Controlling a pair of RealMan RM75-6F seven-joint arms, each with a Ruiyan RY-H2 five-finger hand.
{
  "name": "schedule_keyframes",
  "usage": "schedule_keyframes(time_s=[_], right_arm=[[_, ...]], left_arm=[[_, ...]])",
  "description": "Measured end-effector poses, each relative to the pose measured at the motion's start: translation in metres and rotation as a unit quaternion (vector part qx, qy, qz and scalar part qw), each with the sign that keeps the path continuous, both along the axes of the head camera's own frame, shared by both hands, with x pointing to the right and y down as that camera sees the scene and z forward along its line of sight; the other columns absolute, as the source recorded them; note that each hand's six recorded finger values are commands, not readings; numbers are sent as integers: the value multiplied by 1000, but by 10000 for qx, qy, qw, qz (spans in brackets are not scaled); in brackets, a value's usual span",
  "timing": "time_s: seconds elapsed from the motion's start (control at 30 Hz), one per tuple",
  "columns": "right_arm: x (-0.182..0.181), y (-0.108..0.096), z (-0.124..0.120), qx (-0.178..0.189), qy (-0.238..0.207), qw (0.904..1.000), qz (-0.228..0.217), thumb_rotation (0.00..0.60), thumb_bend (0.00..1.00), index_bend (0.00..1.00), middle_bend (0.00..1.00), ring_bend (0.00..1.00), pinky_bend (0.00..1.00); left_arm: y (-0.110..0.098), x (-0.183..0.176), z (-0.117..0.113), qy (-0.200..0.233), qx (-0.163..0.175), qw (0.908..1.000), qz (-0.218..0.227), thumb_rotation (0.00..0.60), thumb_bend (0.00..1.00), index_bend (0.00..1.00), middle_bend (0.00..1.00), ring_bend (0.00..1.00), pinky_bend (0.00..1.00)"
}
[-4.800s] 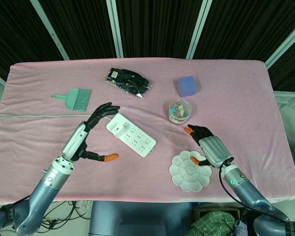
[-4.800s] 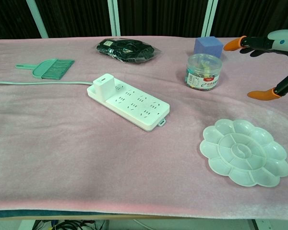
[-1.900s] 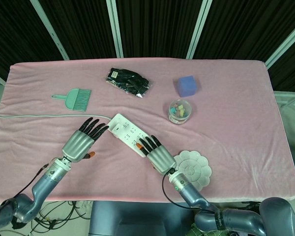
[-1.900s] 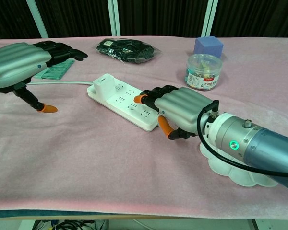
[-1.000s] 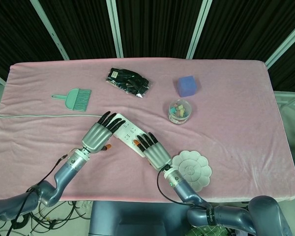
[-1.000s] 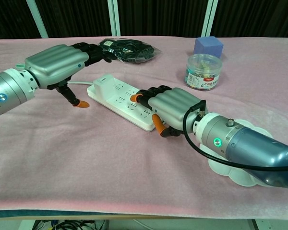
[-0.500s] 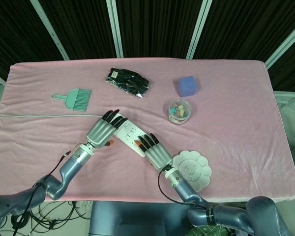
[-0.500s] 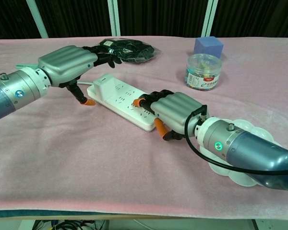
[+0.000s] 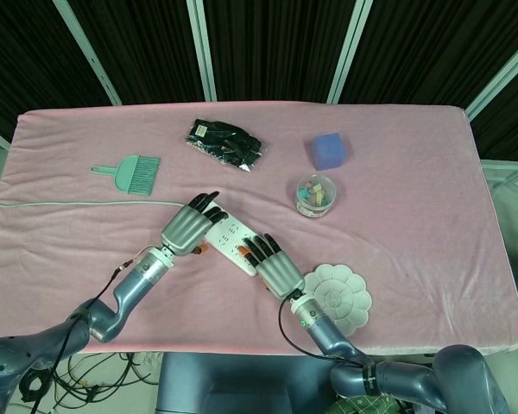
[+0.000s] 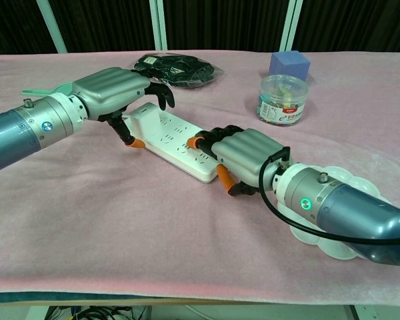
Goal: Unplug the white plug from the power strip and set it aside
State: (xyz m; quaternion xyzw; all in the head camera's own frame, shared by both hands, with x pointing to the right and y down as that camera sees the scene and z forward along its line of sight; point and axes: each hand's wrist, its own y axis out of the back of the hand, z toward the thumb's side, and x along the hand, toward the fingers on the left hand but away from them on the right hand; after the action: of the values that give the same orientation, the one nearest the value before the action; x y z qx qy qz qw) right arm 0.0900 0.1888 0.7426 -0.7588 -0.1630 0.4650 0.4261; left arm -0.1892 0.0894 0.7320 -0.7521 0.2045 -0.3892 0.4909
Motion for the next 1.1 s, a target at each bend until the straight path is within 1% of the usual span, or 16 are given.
schedule_keyframes(time_s=[0.33,0.5,0.63,1.1], right_arm=[[1,0,0,28,31,10000,24,600,823,53,38,25,60],[3,0,-1,48,45,10000,30,600,822,53,38,25,60],[3,0,-1,47,50,10000,29,600,823,53,38,25,60],[4,-1,0,46,77,9999,52,600,822,54,38,25,60]], left_arm=[[0,-1,4,-56,0,10000,64,600,138,352,360,6,145],[-2,-4,4,-81,31,9999,60,600,141,357,363,7,146],[-3,-5,4,-110,50,9999,67,600,172,364,370,11,146],[-3,-4,7,-126,54,9999,92,600,171,370,378,12,146]])
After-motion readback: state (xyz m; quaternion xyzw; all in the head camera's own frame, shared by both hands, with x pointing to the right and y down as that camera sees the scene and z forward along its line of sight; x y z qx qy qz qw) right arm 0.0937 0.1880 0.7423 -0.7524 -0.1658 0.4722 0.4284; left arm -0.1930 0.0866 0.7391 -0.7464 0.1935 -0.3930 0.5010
